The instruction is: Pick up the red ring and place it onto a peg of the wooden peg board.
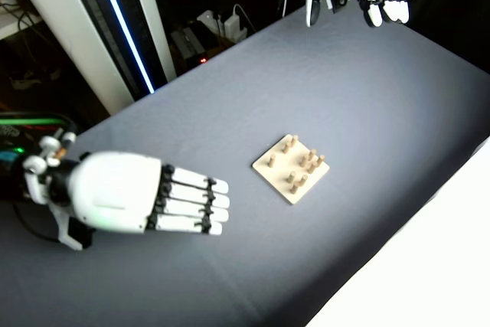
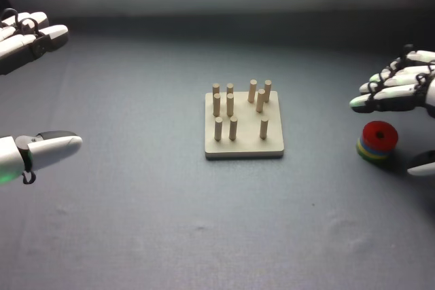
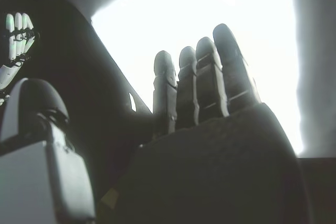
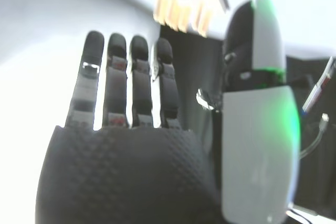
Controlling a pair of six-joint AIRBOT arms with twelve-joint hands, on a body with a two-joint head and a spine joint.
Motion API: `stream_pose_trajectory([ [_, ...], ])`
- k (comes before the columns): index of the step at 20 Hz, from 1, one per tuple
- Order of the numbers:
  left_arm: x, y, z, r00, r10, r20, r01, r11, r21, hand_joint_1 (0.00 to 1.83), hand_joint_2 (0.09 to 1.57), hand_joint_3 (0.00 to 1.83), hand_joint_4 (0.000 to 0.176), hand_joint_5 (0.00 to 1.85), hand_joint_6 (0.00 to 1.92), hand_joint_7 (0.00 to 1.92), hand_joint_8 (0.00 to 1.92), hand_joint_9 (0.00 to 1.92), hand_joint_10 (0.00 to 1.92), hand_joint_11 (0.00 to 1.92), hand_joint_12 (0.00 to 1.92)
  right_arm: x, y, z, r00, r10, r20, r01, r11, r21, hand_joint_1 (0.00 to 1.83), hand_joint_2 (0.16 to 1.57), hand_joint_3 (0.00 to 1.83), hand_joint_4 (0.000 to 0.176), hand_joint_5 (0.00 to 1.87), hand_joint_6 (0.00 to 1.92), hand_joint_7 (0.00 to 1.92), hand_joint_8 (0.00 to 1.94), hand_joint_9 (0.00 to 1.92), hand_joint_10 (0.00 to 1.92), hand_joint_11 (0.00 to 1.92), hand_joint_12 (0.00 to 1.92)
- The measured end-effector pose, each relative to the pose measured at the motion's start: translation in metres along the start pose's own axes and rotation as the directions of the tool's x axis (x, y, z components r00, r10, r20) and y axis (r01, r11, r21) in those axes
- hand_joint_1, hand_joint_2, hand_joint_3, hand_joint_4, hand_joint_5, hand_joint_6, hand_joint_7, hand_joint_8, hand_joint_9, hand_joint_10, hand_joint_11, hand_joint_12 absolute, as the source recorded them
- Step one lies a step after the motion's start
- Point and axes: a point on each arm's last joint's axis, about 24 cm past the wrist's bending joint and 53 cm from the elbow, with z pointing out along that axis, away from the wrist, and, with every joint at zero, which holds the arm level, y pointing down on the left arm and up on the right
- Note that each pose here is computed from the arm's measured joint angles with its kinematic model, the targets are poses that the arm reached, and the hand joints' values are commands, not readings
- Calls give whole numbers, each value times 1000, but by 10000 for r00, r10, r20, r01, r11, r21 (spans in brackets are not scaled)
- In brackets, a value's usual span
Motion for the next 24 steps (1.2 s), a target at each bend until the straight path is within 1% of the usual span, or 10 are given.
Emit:
stream_pose_trajectory([
  [1, 0, 0, 0, 10000, -5, 8, 5, 10000, -2, 641, 1004, 0, 0, 314, 3, 171, 0, 138, 3, 0, 590, 3, 1, 8, 9999, -112, -109, 112, 9999, -9, 1072, 951, 1, 31, 494, 6, 429, 7, 382, 8, 16, 775],
  [2, 0, 0, 0, 10000, -4, 5, 4, 10000, 0, 641, 1004, 0, 0, 314, 3, 171, 0, 138, 3, 0, 590, 3, 2, 9, 9999, -121, -120, 121, 9999, -23, 1072, 951, 1, 31, 494, 6, 429, 7, 382, 8, 16, 775],
  [3, 0, 0, 0, 10000, -3, -3, 3, 10000, 2, 639, 1002, 0, 0, 313, 1, 172, 0, 148, 4, 0, 619, 6, 2, 13, 9996, -180, -201, 180, 9998, -15, 1086, 959, 1, 23, 513, 3, 454, 4, 421, 8, 84, 796],
  [4, 0, 0, 0, 10000, -6, 9, 6, 10000, -7, 637, 1000, 0, 0, 312, 0, 172, 0, 149, 4, 0, 624, 10, 2, 17, 9994, -200, -285, 201, 9998, 16, 1088, 959, 0, 27, 523, 5, 475, 9, 451, 16, 137, 821],
  [5, -1, 0, 0, 10000, -13, 23, 13, 10000, -20, 635, 1001, 0, 0, 308, 0, 171, 0, 146, 2, 0, 588, 13, -1, 20, 9991, -210, -366, 214, 9997, 102, 1119, 957, 0, 0, 583, 2, 567, 3, 562, 12, 204, 909],
  [10, 1, 0, 0, 10000, -36, -21, 36, 10000, -11, 620, 1004, 0, 0, 311, 2, 167, 2, 141, 3, 0, 574, 14, -18, 22, 9985, -227, -492, 256, 9979, 598, 1137, 958, 0, 0, 682, 8, 710, 14, 754, 34, 371, 899],
  [14, 0, 2, 0, 10000, -11, -19, 10, 10000, -35, 631, 999, 0, 0, 316, 0, 176, 0, 150, 3, 0, 603, 21, -13, 29, 9982, -175, -570, 204, 9985, 511, 1147, 984, 3, 0, 739, 11, 789, 15, 859, 34, 446, 1040],
  [16, 0, 1, 0, 10000, -2, -38, 2, 10000, -12, 641, 999, 0, 0, 307, 0, 163, 1, 118, 2, 0, 502, 22, -12, 30, 9981, -191, -593, 220, 9986, 480, 1174, 975, 0, 0, 777, 7, 852, 12, 937, 41, 512, 1034],
  [19, 0, 1, 1, 10000, -13, -20, 13, 10000, 5, 616, 998, 0, 0, 324, 1, 188, 2, 161, 8, 0, 647, 22, -14, 30, 9979, -194, -624, 228, 9983, 540, 1243, 978, 0, 0, 832, 10, 965, 28, 1035, 57, 602, 1082],
  [24, 3, 2, 1, 9999, -70, -74, 69, 10000, -45, 624, 1006, 1, 0, 324, 1, 184, 0, 166, 2, 0, 672, 21, -16, 29, 9980, -218, -599, 253, 9981, 569, 1284, 964, 0, 0, 808, 2, 994, 7, 1050, 41, 560, 1162],
])
